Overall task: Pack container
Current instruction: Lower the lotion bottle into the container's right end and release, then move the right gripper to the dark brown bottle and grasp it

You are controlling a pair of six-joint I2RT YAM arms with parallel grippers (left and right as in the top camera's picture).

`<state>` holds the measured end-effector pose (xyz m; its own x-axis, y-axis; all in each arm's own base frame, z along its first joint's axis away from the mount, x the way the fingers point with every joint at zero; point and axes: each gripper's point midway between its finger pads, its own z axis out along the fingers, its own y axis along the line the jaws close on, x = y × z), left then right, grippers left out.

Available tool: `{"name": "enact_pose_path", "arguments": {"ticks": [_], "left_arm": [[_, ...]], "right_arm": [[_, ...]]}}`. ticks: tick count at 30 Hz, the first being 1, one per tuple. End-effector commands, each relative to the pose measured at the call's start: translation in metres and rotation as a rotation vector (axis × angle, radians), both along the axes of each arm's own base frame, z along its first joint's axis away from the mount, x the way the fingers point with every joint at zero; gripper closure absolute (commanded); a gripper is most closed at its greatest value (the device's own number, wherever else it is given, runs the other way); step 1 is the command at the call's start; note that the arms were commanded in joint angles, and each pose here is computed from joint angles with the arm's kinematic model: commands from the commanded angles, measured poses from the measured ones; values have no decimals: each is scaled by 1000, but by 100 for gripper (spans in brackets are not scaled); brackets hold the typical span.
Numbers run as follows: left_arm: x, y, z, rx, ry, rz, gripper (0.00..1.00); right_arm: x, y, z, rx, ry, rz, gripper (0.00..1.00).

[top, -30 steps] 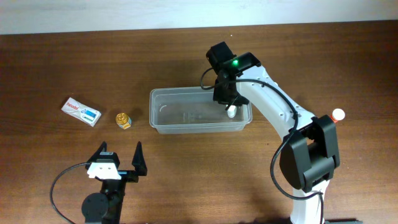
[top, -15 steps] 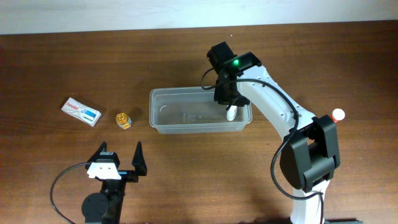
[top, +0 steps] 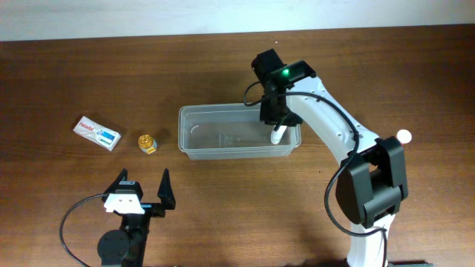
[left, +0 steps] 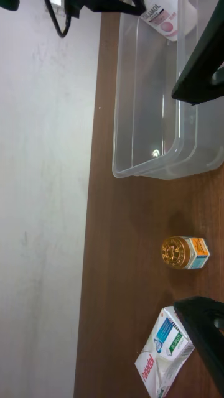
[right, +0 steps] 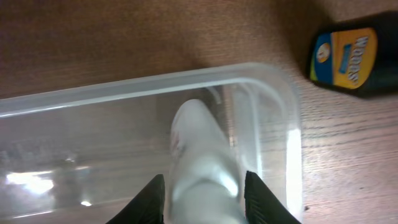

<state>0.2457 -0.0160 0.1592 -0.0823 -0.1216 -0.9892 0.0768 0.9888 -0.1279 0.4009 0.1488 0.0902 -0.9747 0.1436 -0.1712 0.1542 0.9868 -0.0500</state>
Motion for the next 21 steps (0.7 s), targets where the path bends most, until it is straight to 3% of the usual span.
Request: {"name": "enact_pose_path", "arguments": {"ticks": [1, 15, 21], "left_arm": [[0, 1, -1, 16, -1, 1, 1], [0, 1, -1, 16, -1, 1, 1], [0, 1, -1, 16, -1, 1, 1]], "right_arm": [[0, -10, -2, -30, 18, 84, 66], [3, -16, -2, -60, 32, 260, 65], [18, -8, 28, -32, -35, 271, 57]]}}
